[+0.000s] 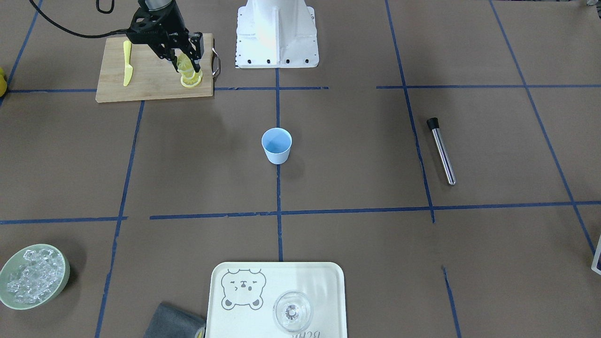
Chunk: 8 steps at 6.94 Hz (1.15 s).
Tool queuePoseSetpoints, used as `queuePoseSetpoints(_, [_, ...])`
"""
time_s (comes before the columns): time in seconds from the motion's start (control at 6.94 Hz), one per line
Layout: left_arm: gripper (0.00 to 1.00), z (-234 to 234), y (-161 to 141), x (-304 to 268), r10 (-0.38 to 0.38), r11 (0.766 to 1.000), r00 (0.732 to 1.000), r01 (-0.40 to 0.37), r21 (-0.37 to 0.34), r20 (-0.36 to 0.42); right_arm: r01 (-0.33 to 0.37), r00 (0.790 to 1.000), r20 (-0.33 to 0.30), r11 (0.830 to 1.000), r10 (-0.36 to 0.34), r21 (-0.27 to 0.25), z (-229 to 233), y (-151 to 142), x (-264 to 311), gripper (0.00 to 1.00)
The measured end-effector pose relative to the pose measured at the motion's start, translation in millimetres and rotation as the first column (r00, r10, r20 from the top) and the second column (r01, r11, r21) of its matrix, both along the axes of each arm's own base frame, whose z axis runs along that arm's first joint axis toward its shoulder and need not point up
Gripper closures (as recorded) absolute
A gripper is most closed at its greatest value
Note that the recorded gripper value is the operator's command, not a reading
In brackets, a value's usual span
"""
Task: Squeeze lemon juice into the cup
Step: 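Carry the lemon slice with the right gripper over the blue cup, then lower the right gripper and release the lemon slice into the cup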
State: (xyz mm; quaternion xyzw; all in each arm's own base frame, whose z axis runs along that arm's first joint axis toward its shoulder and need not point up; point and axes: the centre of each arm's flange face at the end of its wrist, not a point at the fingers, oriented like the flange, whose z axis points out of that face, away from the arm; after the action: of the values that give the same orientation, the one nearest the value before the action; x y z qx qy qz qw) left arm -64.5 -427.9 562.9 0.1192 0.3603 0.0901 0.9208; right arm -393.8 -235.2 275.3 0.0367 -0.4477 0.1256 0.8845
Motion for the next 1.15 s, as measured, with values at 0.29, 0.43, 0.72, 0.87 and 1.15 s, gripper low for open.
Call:
queuePoseSetpoints(0.29, [0.0, -0.6, -0.2, 0.1, 0.0, 1.0, 1.0, 0.0, 0.002, -0.001, -0.045, 0.999, 0.003, 0.999, 0.045, -0.023, -74.1, -52.2, -36.6, 0.44])
queuePoseSetpoints(0.43, [0.0, -0.1, -0.2, 0.1, 0.0, 1.0, 1.0, 0.0, 0.0, -0.001, -0.061, 0.998, -0.011, 0.998, 0.061, -0.021, -107.2, -74.9, -58.5, 0.44])
queuePoseSetpoints(0.72, [0.0, 0.2, 0.0, 0.1, 0.0, 1.0, 1.0, 0.0, -0.001, -0.002, -0.076, 0.996, -0.04, 0.997, 0.076, -0.015, -141.0, -108.3, -98.6, 0.44])
queuePoseSetpoints(0.87, [0.0, 0.2, 0.0, 0.2, 0.0, 1.0, 1.0, 0.0, -0.001, -0.002, -0.085, 0.995, -0.053, 0.996, 0.084, -0.015, -153.1, -127.1, -124.1, 0.43])
queuePoseSetpoints(1.15, [0.0, 0.5, 0.0, 0.2, 0.001, 1.0, 1.0, -0.001, -0.001, -0.003, -0.101, 0.993, -0.057, 0.995, 0.1, -0.01, -157.7, -159.4, -162.8, 0.43])
